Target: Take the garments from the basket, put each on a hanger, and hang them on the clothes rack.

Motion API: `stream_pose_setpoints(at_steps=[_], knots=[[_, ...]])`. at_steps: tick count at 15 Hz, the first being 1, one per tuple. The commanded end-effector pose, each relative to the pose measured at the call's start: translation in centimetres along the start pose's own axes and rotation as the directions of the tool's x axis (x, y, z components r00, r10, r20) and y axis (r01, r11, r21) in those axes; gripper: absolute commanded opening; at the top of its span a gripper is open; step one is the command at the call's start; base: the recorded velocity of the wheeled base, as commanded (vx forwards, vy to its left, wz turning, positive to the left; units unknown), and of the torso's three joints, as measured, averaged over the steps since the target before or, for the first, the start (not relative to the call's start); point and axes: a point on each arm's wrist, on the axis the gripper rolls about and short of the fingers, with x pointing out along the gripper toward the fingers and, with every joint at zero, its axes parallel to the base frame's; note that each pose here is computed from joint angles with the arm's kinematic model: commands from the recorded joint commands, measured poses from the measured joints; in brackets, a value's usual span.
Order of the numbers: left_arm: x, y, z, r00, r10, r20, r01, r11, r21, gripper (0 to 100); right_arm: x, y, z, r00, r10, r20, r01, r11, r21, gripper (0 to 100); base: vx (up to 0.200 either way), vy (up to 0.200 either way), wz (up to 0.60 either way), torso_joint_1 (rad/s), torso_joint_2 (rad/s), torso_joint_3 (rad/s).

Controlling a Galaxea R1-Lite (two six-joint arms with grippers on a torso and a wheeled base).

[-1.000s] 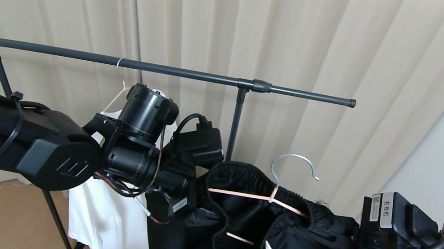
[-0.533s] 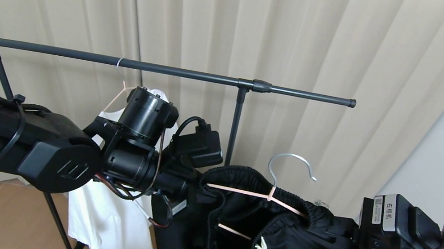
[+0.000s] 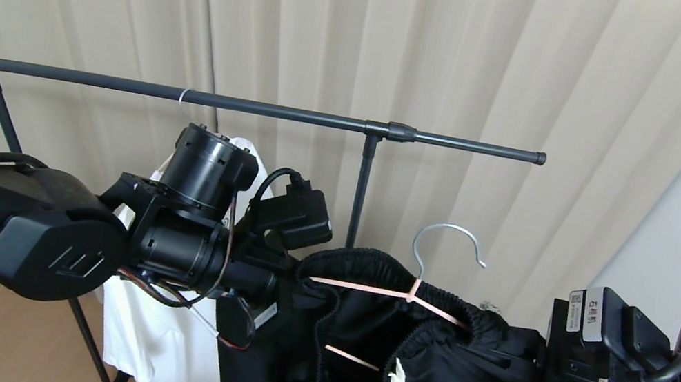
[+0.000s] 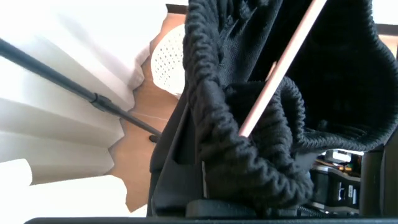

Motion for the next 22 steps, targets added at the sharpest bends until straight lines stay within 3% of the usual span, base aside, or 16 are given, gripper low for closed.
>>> stream_pose_setpoints(at_steps=[1,11,15,22], knots=[[-0.7,0.1,0.2,1.000,0.020,0.010,-0.020,1.000,0.000,0,0.0,0.1,0.0,1.000,0.002,-0.001,-0.002,1.000,0.001,100,0.000,0.000,0.00,0.000,0.00,0.000],[-5.1,0.9,-1.0,0.984,0.173,0.036,-0.171,0.984,-0.054,0,-0.9,0.5,0.2,1.000,0.016,0.025,-0.015,1.000,-0.011,100,0.000,0.000,0.00,0.000,0.00,0.000],[-8.7,0.8,-1.2,0.963,0.264,0.055,-0.256,0.959,-0.120,0,-0.3,0.2,-0.1,0.999,0.043,0.024,-0.043,0.999,0.001,100,0.000,0.000,0.00,0.000,0.00,0.000],[-12.4,0.6,-2.0,0.928,0.369,0.058,-0.351,0.914,-0.204,0,2.4,-1.5,-3.0,0.998,0.043,-0.044,-0.040,0.997,0.065,100,0.000,0.000,0.00,0.000,0.00,0.000]])
